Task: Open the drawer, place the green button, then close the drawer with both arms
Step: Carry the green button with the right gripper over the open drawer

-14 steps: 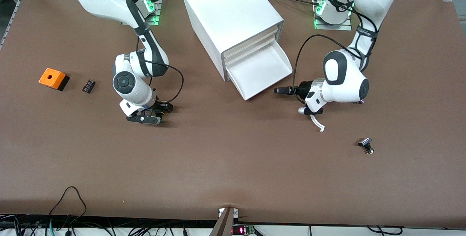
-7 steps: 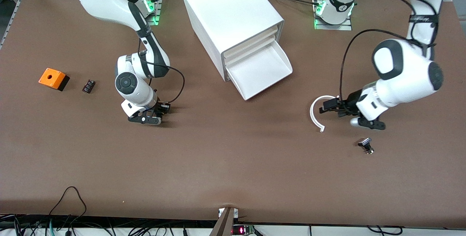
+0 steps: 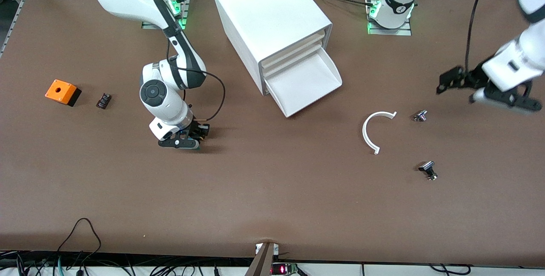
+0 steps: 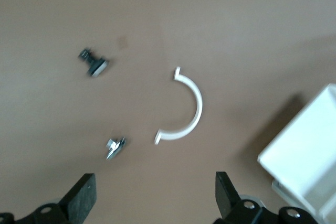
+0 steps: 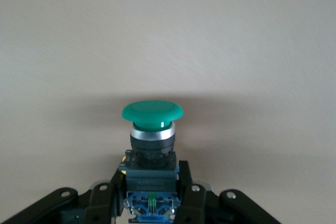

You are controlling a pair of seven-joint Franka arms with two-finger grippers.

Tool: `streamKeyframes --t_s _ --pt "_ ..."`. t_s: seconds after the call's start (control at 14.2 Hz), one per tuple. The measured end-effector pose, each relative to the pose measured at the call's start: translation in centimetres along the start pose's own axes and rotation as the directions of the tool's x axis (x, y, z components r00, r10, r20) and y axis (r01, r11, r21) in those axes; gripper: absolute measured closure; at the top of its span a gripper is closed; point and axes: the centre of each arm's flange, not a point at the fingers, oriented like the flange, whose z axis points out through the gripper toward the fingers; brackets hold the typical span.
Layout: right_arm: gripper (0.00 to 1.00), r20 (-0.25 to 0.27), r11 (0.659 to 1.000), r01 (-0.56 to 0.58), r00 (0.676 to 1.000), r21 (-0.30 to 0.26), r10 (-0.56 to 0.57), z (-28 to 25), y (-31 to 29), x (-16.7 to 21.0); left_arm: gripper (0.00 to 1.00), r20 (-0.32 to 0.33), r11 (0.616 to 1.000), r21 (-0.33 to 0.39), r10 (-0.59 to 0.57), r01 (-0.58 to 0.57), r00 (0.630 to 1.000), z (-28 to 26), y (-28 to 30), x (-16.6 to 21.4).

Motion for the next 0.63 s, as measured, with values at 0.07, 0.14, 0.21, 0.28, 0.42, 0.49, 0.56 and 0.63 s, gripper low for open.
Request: streamKeyframes --t_s 0.07,0.14,0.21,0.28,0.42,0.49,0.56,0.63 --pt "0.59 -0.034 0.998 0.058 0.998 0.007 -0.057 -2.0 -1.8 1.0 0.00 0.016 1.000 0.021 -0.020 0.020 1.000 -1.4 0.6 -1.2" --pt "0.59 -0.076 0.991 0.137 0.988 0.003 -0.136 -4.1 -4.1 1.8 0.00 0.021 0.998 0.044 -0.043 0.042 0.999 -2.5 1.0 -1.8" --pt "0.59 -0.112 0.977 0.214 0.971 0.001 -0.213 -6.2 -6.7 2.1 0.00 0.019 0.996 0.061 -0.061 0.060 0.998 -3.0 1.3 -1.9" --pt "0.59 -0.134 0.960 0.279 0.952 0.013 -0.274 -7.9 -9.6 1.8 0.00 0.017 0.995 0.067 -0.072 0.070 0.997 -3.2 1.5 -1.8" --pt "0.59 -0.160 0.917 0.395 0.910 0.057 -0.382 -11.0 -15.9 -0.3 0.00 0.023 0.992 0.089 -0.087 0.085 0.996 -2.9 1.4 -1.5" --pt "0.59 -0.177 0.885 0.460 0.879 0.070 -0.442 -12.4 -18.8 -1.6 0.00 0.027 0.990 0.103 -0.101 0.097 0.995 -2.7 1.3 -1.4" --pt "0.59 -0.195 0.852 0.518 0.846 0.080 -0.496 -13.5 -21.2 -2.9 0.00 0.030 0.989 0.109 -0.109 0.105 0.994 -2.5 1.2 -1.3" --pt "0.59 -0.213 0.813 0.574 0.810 0.094 -0.547 -14.5 -23.4 -4.4 0.00 0.031 0.988 0.111 -0.114 0.110 0.993 -2.4 1.1 -1.2"
